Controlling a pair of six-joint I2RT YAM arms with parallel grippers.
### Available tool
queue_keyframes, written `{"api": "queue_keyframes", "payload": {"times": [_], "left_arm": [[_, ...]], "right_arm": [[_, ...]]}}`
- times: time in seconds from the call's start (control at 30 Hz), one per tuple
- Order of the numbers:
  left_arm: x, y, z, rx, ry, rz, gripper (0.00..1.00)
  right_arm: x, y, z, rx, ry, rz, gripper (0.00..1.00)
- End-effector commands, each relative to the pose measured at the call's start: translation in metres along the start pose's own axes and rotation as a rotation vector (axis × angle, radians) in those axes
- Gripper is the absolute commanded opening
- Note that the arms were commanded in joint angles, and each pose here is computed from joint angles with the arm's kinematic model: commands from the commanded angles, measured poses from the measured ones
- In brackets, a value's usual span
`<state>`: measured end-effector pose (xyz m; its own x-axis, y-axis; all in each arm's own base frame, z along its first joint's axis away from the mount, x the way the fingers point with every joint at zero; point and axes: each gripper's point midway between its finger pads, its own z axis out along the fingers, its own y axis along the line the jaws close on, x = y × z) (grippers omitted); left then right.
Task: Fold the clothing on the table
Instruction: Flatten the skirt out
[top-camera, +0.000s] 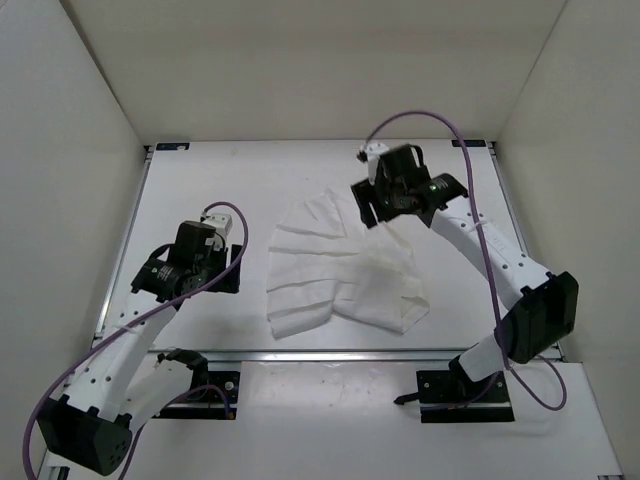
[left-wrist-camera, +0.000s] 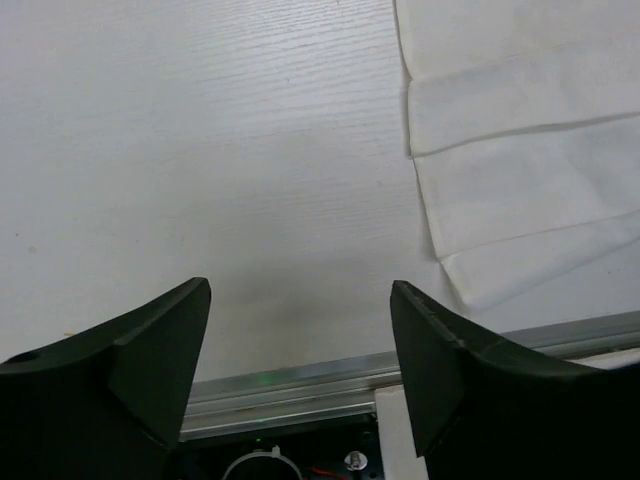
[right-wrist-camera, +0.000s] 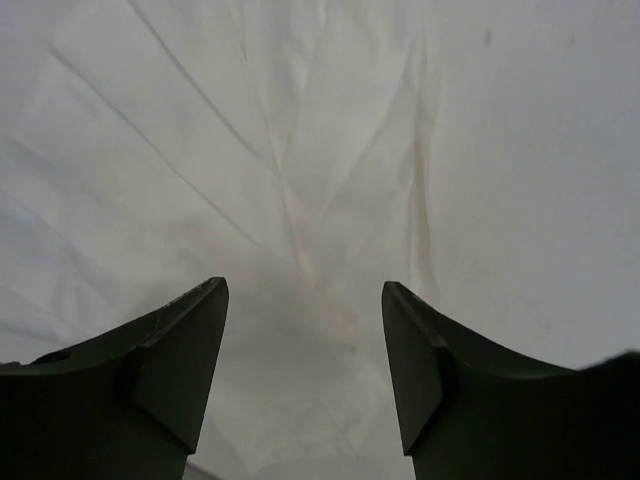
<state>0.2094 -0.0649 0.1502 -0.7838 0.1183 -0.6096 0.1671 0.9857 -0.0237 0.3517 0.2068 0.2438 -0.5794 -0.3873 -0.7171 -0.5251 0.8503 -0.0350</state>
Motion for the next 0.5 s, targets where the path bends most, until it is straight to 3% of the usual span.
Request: {"api": "queue_keyframes", "payload": {"times": [0.0, 0.13, 0.2, 0.33, 0.47], "left_arm": [[-0.001, -0.005, 0.0, 0.015, -0.013, 0.01, 0.86], [-0.006, -0.001, -0.007, 0.008, -0.058, -0.005, 0.88], [-0.006, 0.0, -0.007, 0.004, -0.06, -0.009, 0.87], [-0.006, 0.001, -0.007, 0.002, -0.06, -0.012, 0.87], [-0.007, 0.002, -0.008, -0.004, -0.067, -0.018, 0.88]], "right_arm": [[0.099, -0.024, 0.021, -0.007, 0.189, 0.027, 0.6], [0.145, -0.03, 0.022, -0.077, 0.143, -0.054, 0.5], [0.143, -0.039, 0.025, -0.083, 0.072, -0.061, 0.41], [0.152, -0.034, 0.033, -0.144, 0.05, -0.085, 0.37], [0.157, -0.02, 0.041, -0.2, 0.06, -0.15, 0.41]]}}
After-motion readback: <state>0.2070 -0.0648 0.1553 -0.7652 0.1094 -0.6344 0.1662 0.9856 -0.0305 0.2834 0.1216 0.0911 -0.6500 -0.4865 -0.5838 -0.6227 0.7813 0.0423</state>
